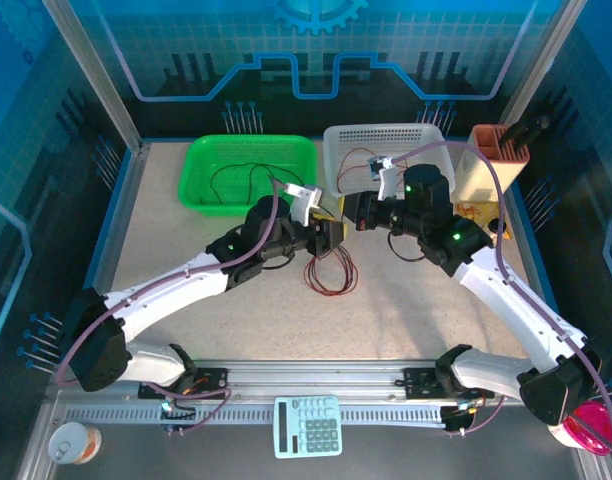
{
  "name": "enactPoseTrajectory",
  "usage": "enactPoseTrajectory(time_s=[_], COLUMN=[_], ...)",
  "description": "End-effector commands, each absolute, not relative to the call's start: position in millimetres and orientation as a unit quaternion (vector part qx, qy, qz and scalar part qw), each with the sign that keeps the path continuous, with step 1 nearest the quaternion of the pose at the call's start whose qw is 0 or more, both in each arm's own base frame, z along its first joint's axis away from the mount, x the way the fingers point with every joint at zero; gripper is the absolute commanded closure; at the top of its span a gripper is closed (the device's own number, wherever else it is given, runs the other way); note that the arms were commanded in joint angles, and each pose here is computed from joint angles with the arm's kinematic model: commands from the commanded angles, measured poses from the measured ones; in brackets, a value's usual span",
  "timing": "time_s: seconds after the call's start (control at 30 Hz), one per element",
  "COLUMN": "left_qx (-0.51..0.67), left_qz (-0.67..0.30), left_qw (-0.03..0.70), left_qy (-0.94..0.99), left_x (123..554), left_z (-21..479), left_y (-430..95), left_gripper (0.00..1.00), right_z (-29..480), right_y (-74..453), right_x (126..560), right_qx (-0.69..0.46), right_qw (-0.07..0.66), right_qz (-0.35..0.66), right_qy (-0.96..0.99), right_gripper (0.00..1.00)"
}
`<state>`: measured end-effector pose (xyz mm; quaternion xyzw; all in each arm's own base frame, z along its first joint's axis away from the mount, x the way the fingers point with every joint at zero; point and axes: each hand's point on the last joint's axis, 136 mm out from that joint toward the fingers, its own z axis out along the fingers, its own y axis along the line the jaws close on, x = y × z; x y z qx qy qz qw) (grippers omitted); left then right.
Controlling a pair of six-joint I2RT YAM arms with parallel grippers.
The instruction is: Untangle the cables
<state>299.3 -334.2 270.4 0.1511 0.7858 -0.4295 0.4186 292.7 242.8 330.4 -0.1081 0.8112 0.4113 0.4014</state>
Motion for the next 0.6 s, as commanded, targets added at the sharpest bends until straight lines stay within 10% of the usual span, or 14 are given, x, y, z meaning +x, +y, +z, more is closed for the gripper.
enactPoseTrajectory(time_s=[0.0,0.33,0.47,0.57], left_qx=[0.162,0.157,0.155,0.150], left_qz=[-0.452,-0.459,-0.460,-0.460], left_qw=[0.427,0.424,0.426,0.430], left_qy=[0.766,0.765,0.763,0.762], left_x=[301.5,304.4,302.8,302.4], left_z=[289.0,288.1,294.8,302.1], left_y=[-345.6,-350.9,-348.6,-345.5], left_gripper=[0.63,0.93,1.00,1.00], right_z=[337.8,340.8,343.1,342.2], right_y=[249.3,245.5,231.6,209.8], right_x=[286.2,286.6,290.9,294.0], right_qx=[-0.117,-0.111,-0.099,-0.081], right_qw=[0.401,0.406,0.419,0.439], right_qz=[0.431,0.430,0.415,0.386], right_qy=[0.800,0.799,0.802,0.807], right_gripper=[1.00,1.00,0.48,0.31])
